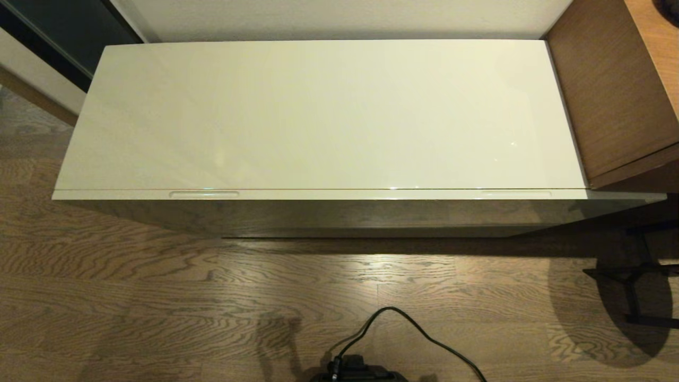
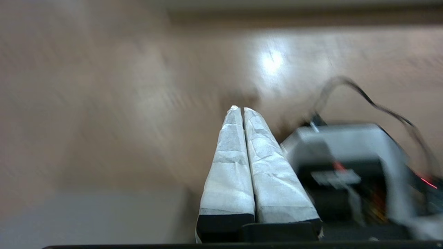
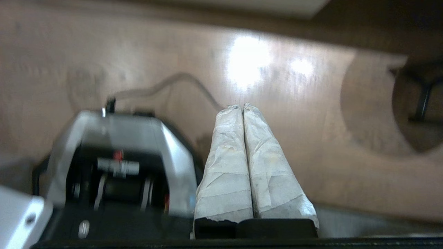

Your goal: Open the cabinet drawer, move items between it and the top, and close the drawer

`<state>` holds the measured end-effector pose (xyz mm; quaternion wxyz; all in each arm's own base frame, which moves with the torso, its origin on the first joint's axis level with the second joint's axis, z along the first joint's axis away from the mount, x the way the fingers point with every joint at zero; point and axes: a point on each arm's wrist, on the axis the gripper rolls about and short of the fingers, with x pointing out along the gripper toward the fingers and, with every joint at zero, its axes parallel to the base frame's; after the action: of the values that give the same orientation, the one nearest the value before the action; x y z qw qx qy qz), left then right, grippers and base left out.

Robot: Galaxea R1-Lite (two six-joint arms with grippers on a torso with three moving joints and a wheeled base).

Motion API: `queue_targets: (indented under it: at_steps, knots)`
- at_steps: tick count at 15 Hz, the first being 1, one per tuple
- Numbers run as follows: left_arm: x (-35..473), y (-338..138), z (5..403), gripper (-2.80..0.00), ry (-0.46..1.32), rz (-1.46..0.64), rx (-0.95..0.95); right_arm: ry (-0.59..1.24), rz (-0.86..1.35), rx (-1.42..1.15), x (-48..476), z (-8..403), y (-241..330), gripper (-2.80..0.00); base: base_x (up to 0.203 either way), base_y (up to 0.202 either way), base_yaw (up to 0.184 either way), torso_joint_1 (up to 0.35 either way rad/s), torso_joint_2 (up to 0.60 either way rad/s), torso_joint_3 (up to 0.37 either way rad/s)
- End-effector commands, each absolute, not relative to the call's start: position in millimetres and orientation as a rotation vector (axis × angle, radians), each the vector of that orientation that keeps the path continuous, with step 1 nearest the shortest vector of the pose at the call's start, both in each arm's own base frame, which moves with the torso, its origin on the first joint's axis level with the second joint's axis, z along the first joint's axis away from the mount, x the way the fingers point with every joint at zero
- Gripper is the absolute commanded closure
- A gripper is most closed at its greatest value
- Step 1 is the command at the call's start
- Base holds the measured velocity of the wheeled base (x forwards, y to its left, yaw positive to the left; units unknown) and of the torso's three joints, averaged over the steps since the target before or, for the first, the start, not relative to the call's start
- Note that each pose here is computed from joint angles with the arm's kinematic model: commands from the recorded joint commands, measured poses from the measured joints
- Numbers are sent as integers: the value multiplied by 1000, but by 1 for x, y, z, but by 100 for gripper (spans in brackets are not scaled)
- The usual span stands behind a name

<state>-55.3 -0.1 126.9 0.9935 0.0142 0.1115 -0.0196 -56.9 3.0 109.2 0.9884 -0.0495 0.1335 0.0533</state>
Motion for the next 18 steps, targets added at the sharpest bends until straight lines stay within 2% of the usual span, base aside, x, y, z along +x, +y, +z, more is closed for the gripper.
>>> queue_targets:
  at_steps: [1,3,5,8,10,13,18]
  knots:
    - [-55,0,115,0,77,-27,104,195,103,-103,-49,106,3,0,0,0,0,0,0,0]
    - [-33,0,97,0,-30,-9,160,40,93,-113,-29,94,3,0,0,0,0,0,0,0]
    - [-26,0,97,0,-163,11,153,-106,75,-112,-24,95,2,0,0,0,0,0,0,0]
    - [-23,0,82,0,-65,9,33,-33,-13,-74,-21,82,0,0,0,0,0,0,0,0]
    - [-23,0,76,0,-5,2,18,-27,-13,-54,-21,82,0,0,0,0,0,0,0,0]
    - [-23,0,75,0,0,-3,11,34,-17,5,-21,76,0,0,0,0,0,0,0,0]
    - [-23,0,75,0,0,-2,11,24,-17,6,-21,76,0,0,0,0,0,0,0,0]
